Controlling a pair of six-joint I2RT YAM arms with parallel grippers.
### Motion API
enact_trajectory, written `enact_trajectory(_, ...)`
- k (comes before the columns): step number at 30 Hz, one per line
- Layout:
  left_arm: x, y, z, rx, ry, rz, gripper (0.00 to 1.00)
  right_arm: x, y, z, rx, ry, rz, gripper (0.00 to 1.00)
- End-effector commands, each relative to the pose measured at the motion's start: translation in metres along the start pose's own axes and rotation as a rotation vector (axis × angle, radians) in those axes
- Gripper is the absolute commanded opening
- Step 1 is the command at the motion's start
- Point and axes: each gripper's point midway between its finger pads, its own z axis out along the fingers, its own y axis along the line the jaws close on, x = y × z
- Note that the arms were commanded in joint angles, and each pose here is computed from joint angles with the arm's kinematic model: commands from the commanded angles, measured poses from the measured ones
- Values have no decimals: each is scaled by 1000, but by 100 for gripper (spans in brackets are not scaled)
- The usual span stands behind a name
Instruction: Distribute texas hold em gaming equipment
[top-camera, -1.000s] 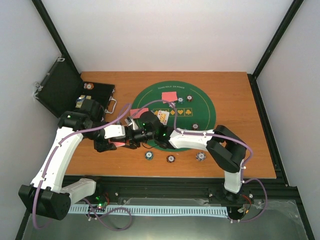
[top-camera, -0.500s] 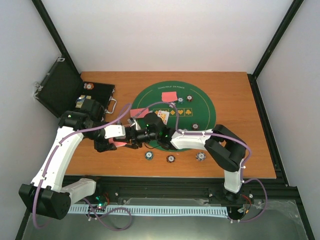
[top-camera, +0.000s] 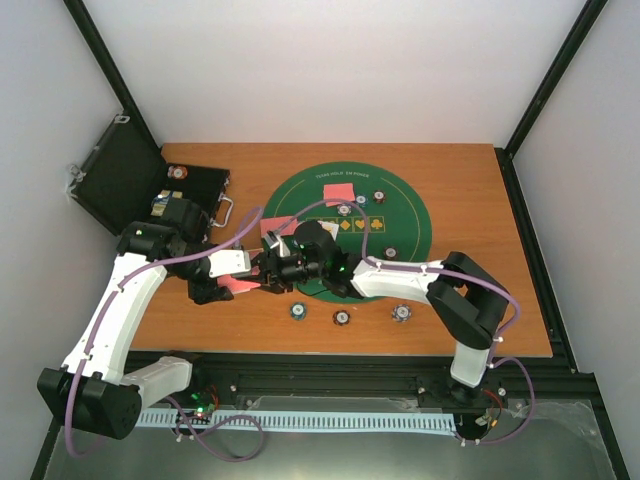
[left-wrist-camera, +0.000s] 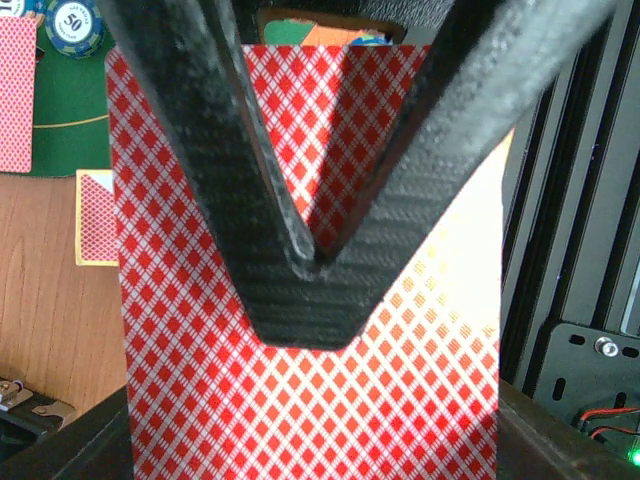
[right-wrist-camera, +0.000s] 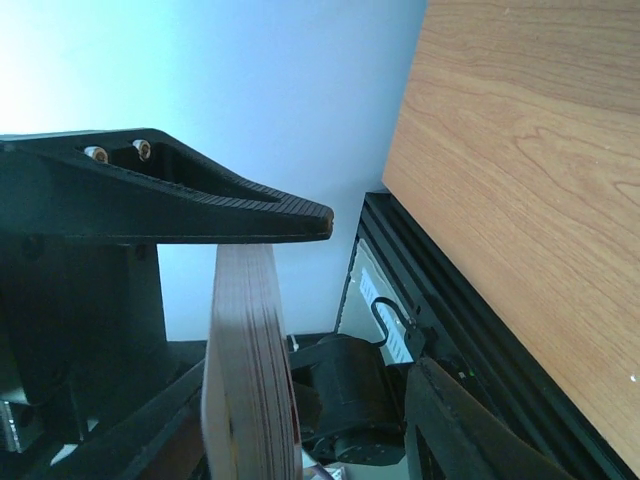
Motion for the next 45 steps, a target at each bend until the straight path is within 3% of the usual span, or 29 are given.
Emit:
enact_trajectory(1, -8, 0, -8, -17, -35, 37, 2, -5, 0, -12, 40, -40, 7, 43)
enact_trajectory(8, -8, 0, -8, -19, -31, 35, 2, -8, 17, -20, 45, -54, -28, 24)
enact_trajectory(23, -6, 0, -6, -18, -25, 32, 2, -3, 31, -38, 27, -75, -49, 15)
enact_trajectory(28, -4, 1, -5, -22, -16, 33, 2, -3, 31, -43, 3, -79, -26, 4)
enact_trajectory(39, -3, 1, -4, -27, -15, 33, 2, -5, 34, -55, -43, -90, -18, 3)
enact_trajectory(45, -1, 1, -5, -30, -5, 32, 2, -30, 20, -112, 97, -196, -69, 3)
